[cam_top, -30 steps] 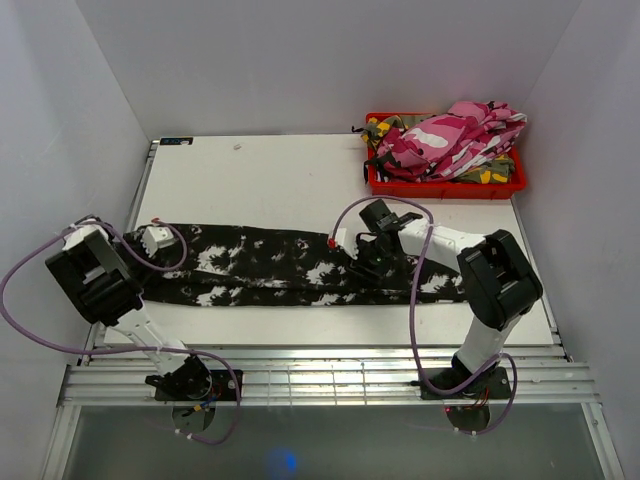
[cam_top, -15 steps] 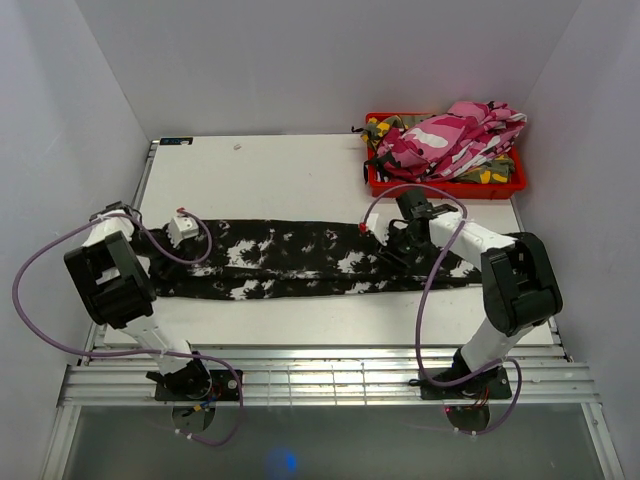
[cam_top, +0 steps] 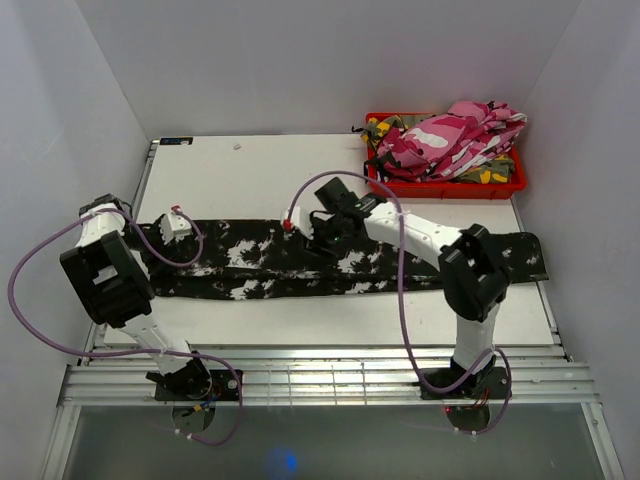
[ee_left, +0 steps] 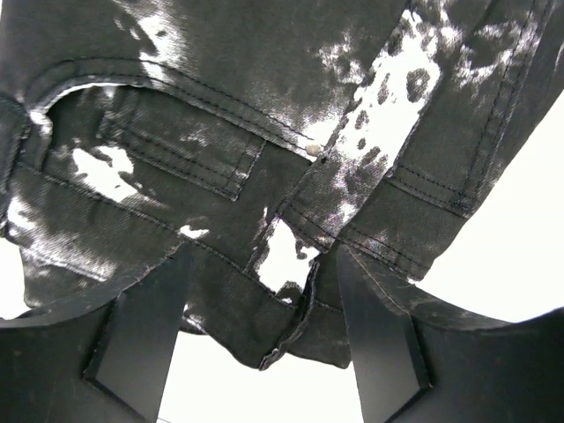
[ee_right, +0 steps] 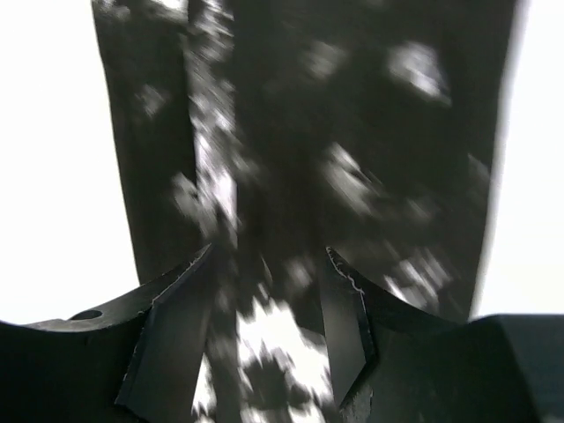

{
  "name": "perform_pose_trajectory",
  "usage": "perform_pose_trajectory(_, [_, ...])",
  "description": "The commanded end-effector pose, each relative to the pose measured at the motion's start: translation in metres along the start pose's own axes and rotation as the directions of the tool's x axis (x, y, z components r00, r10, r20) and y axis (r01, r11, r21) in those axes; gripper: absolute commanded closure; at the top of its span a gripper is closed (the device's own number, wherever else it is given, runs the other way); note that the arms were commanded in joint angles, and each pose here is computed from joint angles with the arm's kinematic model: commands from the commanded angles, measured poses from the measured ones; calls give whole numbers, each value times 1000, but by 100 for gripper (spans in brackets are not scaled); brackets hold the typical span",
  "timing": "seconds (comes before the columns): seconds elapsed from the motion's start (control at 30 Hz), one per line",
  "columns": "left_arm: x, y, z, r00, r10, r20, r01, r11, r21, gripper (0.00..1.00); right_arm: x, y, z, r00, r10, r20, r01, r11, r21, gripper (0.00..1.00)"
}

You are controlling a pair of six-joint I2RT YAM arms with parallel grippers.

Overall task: Fold and stack the trousers
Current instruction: Fold the trousers

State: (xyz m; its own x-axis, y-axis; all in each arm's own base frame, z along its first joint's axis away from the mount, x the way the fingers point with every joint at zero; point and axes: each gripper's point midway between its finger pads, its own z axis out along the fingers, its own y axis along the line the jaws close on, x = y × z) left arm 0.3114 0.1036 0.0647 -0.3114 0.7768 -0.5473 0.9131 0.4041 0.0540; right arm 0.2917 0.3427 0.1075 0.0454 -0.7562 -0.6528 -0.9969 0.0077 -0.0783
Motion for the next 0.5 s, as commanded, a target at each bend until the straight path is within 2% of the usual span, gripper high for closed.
perform_pose_trajectory(0.0, [-1,-5,5,999,40,20,-40,999,26,22,-14,10,30,1000,-20,-20,19,1000,-19,44])
perform_pose_trajectory(0.3, [12,-13,17,992,126,-7,-125,992,27,22,5,24,83,988,-90,-128,89,996,-14,44])
perform_pose_trajectory(0.47, [19,-4,27,986,168,-16,-168,986,-8,31,17,16,91,985,-78,-156,84,996,35,51])
